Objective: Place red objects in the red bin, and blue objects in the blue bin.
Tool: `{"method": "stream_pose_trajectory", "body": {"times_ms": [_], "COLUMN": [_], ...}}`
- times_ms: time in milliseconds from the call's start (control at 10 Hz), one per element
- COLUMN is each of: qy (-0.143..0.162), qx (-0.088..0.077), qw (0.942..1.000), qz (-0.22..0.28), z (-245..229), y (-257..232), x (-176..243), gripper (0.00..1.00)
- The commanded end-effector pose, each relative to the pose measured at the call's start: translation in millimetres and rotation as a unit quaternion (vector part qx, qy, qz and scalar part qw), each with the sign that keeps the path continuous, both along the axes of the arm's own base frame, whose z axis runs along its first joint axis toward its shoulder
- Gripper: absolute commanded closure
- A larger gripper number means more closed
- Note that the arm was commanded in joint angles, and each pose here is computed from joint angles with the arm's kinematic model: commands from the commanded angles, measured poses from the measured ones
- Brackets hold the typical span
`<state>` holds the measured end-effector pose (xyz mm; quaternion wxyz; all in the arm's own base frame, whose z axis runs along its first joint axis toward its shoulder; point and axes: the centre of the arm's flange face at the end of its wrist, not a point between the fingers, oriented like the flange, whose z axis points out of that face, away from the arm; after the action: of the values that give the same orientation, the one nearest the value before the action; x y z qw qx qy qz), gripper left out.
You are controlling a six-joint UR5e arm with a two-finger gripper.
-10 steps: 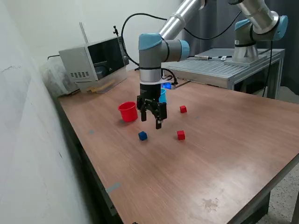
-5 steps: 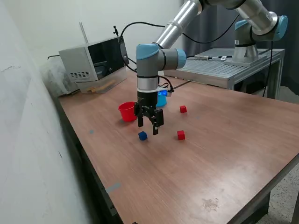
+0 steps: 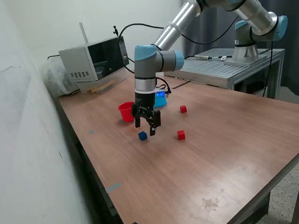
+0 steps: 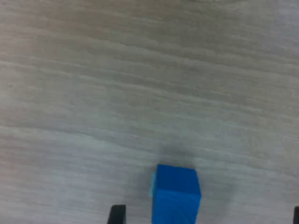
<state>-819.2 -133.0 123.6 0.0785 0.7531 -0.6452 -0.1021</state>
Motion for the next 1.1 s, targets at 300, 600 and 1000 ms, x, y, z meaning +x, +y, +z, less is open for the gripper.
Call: {"method": "stream_pose_trajectory", "body": {"times_ms": [300,600,1000], "qy": [0.003,-0.009,-0.01], "qx": [0.003,0.003,0.004], "qw": [1.0,0.9999,0.9999], "qz": [-0.005,-0.004,-0.002], "z": [-7,-22,-23], "y": [24,32,32], "x": [-9,-6,-6], "gripper": [0.0,0.0,1.0]}}
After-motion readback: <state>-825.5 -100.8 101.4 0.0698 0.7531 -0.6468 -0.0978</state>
